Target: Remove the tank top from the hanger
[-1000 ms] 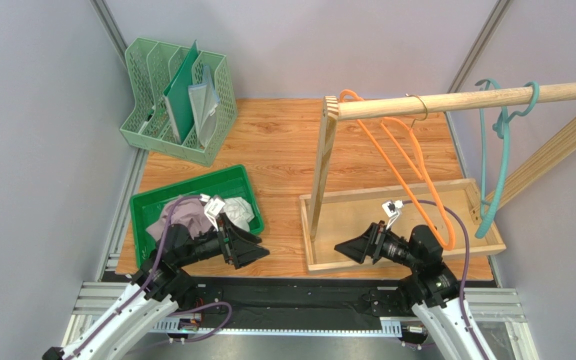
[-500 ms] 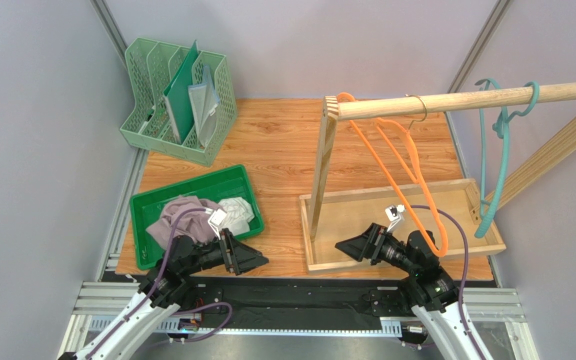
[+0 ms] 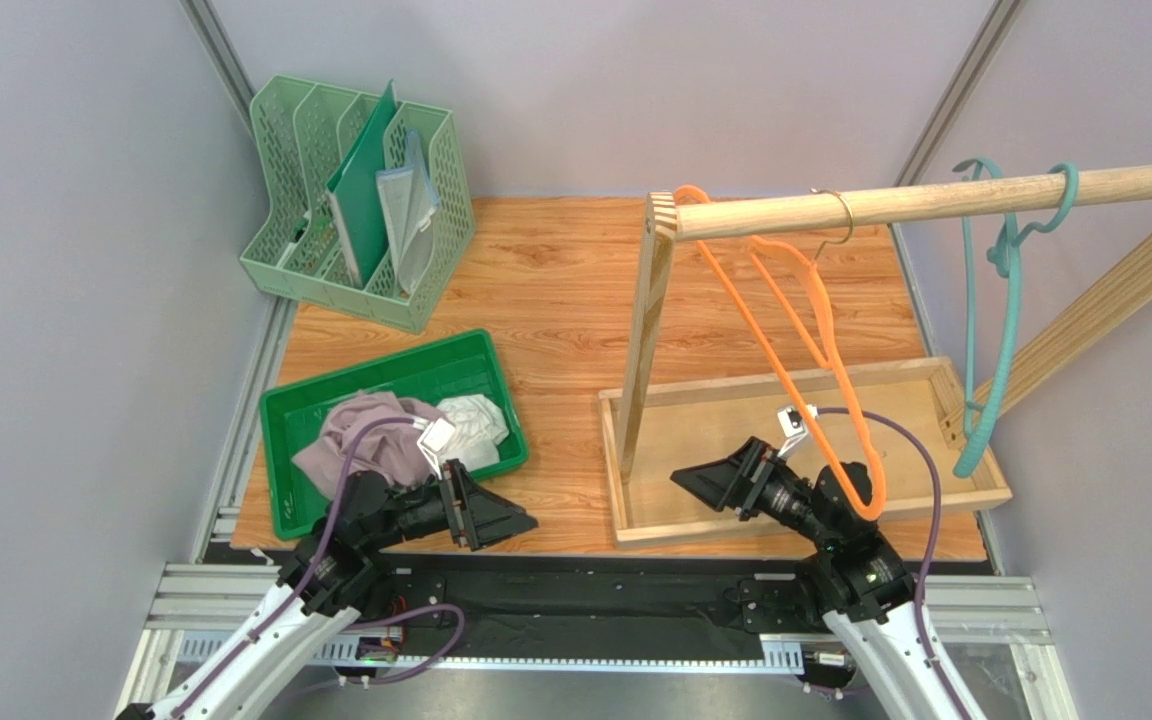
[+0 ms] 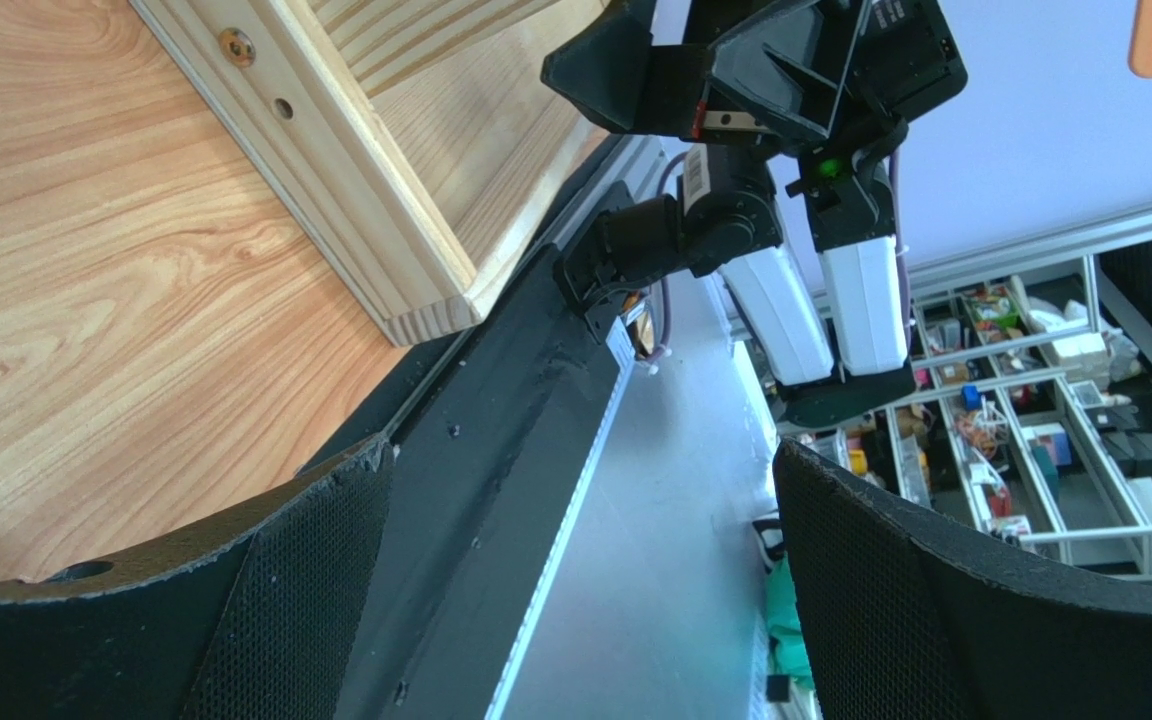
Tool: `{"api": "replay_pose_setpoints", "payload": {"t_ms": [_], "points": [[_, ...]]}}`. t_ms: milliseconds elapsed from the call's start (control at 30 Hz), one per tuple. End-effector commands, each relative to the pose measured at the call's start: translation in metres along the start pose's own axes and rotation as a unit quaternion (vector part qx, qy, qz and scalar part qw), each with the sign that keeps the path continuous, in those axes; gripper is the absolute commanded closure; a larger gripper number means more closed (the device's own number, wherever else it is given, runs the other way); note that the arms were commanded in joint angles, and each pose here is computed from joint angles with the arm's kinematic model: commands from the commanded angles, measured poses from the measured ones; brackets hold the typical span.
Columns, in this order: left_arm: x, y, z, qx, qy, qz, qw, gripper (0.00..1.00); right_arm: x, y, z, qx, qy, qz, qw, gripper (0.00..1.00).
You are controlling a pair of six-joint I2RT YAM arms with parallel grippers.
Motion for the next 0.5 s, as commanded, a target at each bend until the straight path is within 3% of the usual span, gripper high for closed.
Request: {"api": "replay_pose_setpoints", "payload": {"t_ms": [0, 467], "points": [[0.023, 0.0, -0.02, 0.008, -0.023, 0.006, 1.0, 0.01, -0.07, -0.01, -0.019, 0.013, -0.022, -0.07, 0.997, 0.0], [0.059, 0.006, -0.037, 0.039, -0.048, 0.088, 0.994, 0.01, -0.081, -0.011, -0.021, 0.0, -0.007, -0.099, 0.995, 0.0]]}}
Point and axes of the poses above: each gripper's point midway between its finger pads, its own y axis back along the fingers, its own x axis along the line the jaws close on, z = x × y, the point moved 2 cm from there along y, back along the fingers, and after that the axes turned 11 degrees about -y, right-handed, at the moved point
